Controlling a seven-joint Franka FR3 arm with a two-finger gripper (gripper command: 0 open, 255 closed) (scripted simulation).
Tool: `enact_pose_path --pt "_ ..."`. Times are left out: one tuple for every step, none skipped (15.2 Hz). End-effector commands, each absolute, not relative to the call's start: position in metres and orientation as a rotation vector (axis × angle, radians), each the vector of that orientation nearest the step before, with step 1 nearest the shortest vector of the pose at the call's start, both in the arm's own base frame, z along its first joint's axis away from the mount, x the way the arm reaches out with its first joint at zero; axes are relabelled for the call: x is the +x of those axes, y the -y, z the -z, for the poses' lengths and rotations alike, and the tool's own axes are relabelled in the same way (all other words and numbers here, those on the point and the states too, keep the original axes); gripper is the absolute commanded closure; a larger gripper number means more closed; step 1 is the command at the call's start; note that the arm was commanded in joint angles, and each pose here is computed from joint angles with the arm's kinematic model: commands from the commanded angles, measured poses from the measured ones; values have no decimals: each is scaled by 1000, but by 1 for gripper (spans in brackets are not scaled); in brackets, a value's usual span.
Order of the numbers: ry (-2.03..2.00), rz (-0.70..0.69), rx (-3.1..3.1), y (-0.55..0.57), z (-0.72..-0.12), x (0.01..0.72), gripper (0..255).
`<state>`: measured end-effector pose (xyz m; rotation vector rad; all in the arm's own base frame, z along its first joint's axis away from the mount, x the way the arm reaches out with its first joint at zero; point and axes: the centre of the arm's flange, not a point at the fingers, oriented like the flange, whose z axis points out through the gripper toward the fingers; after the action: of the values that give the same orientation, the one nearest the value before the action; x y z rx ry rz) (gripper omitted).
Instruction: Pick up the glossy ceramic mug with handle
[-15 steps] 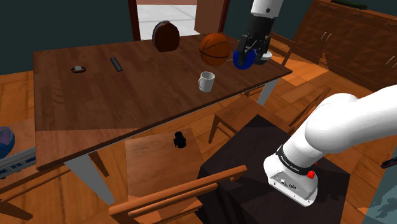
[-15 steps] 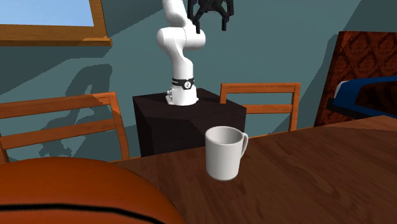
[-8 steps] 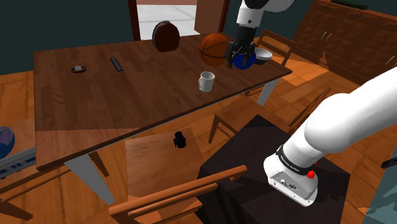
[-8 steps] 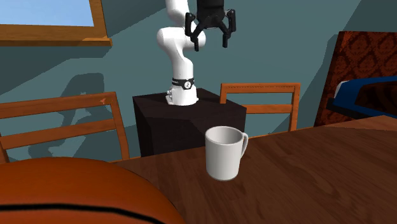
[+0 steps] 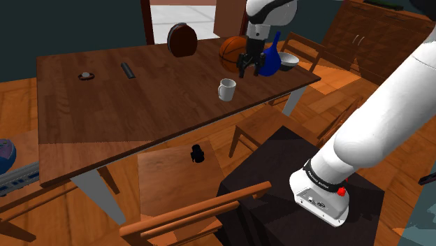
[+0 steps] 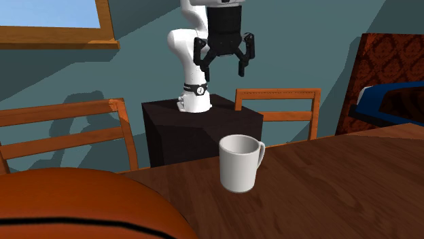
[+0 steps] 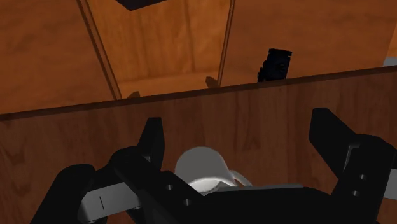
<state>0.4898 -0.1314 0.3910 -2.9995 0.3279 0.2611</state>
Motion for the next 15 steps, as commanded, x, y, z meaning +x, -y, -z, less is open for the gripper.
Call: enact_pose_path --pt "-332 -266 -3001 141 -373 509 0" --pt "-334 -268 -3002 146 -365 518 0" --pt "-336 -270 -3003 152 -357 528 0" --pt "-338 -273 -3004 158 -349 537 0" --pt "-340 -275 -3004 163 -342 546 0" --pt "-342 -278 -3005 169 -334 555 0" --pt "-344 -280 -3006 174 -326 564 0" --pt "-346 -283 -3007 180 -318 573 0" --pt "-348 -285 -3007 186 -310 582 0" --pt "-350 -288 -3008 191 -302 592 0" --pt "-352 -290 -3009 197 -294 601 0" --pt "-354 -293 -3009 203 -286 610 0" --pt "-356 -294 -3010 206 -281 615 0" --pt "-356 -294 -3010 206 -276 615 0" --pt "-356 -294 -3010 206 -271 615 0"
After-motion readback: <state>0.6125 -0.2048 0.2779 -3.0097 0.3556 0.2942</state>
